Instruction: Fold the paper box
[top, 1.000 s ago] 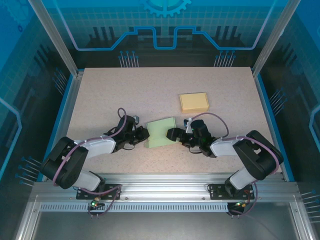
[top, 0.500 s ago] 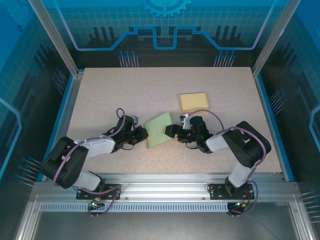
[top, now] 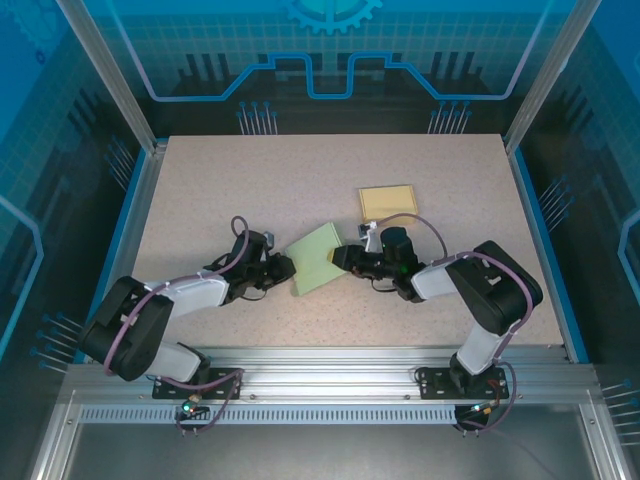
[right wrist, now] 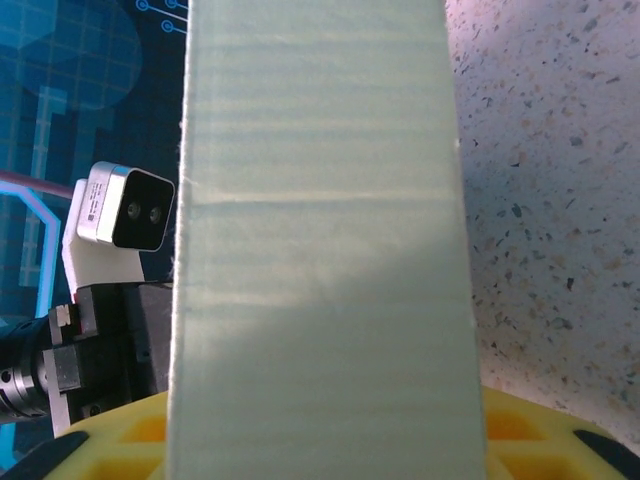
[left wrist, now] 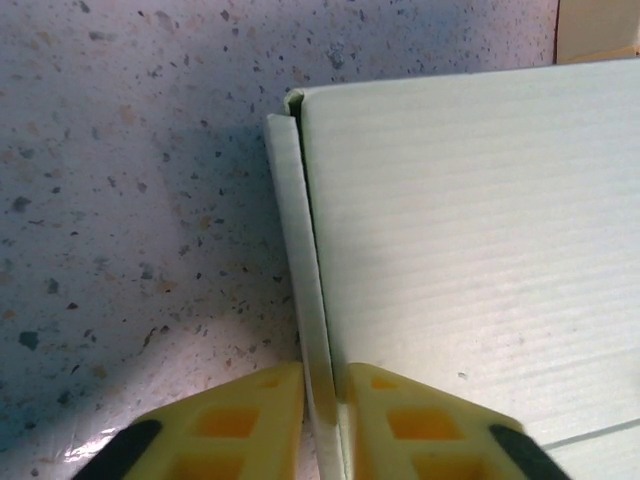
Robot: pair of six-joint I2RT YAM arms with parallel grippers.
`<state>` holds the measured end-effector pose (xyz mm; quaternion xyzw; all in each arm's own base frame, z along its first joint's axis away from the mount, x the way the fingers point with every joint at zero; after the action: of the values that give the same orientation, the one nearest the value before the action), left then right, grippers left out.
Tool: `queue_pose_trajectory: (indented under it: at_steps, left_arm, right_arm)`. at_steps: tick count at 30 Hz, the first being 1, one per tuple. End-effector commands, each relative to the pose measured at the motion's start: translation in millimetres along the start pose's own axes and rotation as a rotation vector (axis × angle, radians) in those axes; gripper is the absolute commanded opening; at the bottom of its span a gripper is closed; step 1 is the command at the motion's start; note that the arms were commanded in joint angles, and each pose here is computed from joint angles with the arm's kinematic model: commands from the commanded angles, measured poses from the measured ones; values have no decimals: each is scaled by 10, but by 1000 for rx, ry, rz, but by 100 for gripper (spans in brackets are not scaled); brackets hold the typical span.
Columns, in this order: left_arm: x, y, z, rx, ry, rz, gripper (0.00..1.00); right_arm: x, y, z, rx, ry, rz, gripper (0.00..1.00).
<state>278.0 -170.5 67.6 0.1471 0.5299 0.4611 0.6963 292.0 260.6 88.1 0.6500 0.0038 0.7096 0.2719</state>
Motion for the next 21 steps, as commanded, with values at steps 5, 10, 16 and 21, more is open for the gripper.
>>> queue_pose_trajectory:
  at_steps: [5,10,16,21]
  left_arm:
    - [-408,383,278,-181,-234,-109,43]
    - [-866,772,201,-401,-749,-165,61]
    - [-1172,1113,-150,-624,-1208,-296,74]
    - [-1225,968,-398,-603,-1527,-222,76]
  right_arm:
    - [-36,87,-35,-10,-132,-46,35]
    - [-31,234,-85,-25,-186,-152,35]
    - [55,473,-89,-77,-220,-213,35]
    - [125,621,-80,-112,-230,-237,30]
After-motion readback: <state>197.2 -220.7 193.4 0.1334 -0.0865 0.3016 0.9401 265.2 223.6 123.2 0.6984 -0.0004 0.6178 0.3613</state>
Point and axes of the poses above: each hand's point on the last joint's axis, 136 mm out from that joint toward the fingers, its own y axis back along the fingers, its own x axis along the line the jaws close on, z = x × y, the point moved 3 cm from there along y, back along the fingers, and after that the axes turned 11 degrees about -y, right-handed, at the moved point
